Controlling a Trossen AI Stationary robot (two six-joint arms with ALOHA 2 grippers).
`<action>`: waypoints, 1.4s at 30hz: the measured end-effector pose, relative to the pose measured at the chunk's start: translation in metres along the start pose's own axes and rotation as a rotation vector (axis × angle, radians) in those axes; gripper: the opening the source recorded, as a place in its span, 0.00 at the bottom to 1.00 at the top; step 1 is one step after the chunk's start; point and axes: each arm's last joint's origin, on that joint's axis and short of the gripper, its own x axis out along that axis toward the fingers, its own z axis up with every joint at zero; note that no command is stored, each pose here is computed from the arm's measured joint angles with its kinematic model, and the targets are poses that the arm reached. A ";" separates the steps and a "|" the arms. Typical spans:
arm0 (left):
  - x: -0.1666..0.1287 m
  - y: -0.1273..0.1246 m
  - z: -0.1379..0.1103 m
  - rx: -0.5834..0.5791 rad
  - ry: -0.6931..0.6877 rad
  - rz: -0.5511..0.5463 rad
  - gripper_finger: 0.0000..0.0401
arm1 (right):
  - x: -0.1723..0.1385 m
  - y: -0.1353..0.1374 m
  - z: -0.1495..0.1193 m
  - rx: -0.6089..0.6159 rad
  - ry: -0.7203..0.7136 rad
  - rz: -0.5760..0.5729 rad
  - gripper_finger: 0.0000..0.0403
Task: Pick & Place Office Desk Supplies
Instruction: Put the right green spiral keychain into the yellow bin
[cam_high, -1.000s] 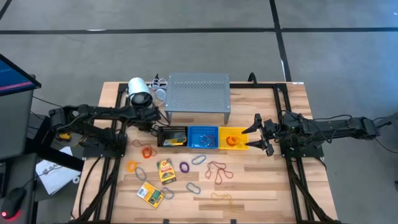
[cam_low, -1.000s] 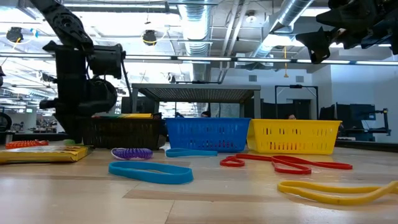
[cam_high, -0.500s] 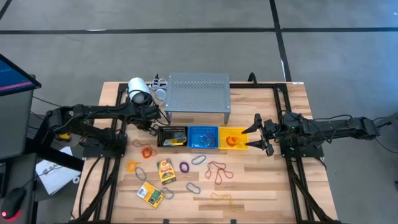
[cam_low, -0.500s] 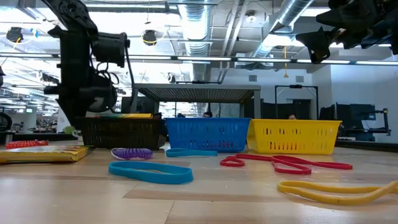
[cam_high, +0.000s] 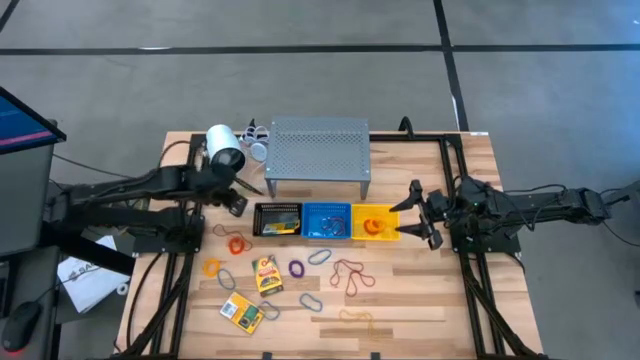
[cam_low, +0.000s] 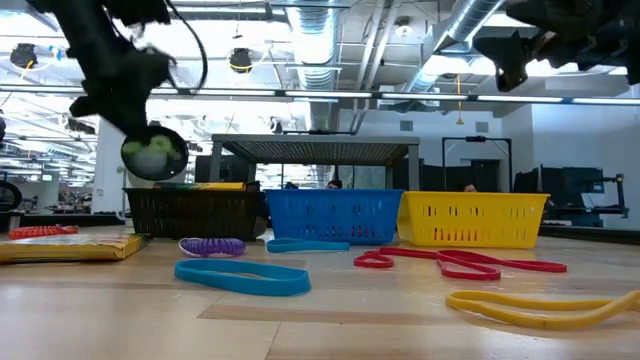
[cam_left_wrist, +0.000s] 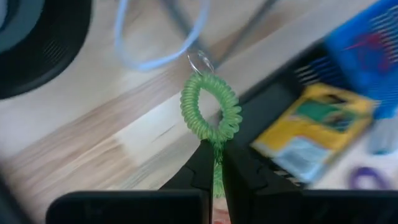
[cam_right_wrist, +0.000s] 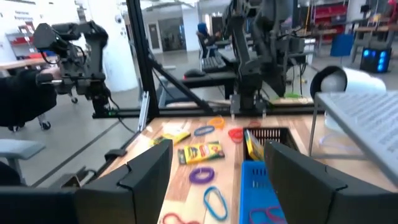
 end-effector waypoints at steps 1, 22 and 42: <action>-0.005 -0.001 0.000 0.000 -0.031 -0.039 0.02 | 0.000 0.000 0.001 -0.002 -0.008 -0.001 0.62; -0.010 -0.098 0.007 0.436 -0.456 -0.531 0.02 | 0.054 -0.017 -0.025 0.109 -0.004 -0.104 0.62; 0.034 -0.135 0.013 0.596 -0.592 -0.473 0.02 | 0.143 -0.044 -0.041 0.249 -0.097 -0.107 0.62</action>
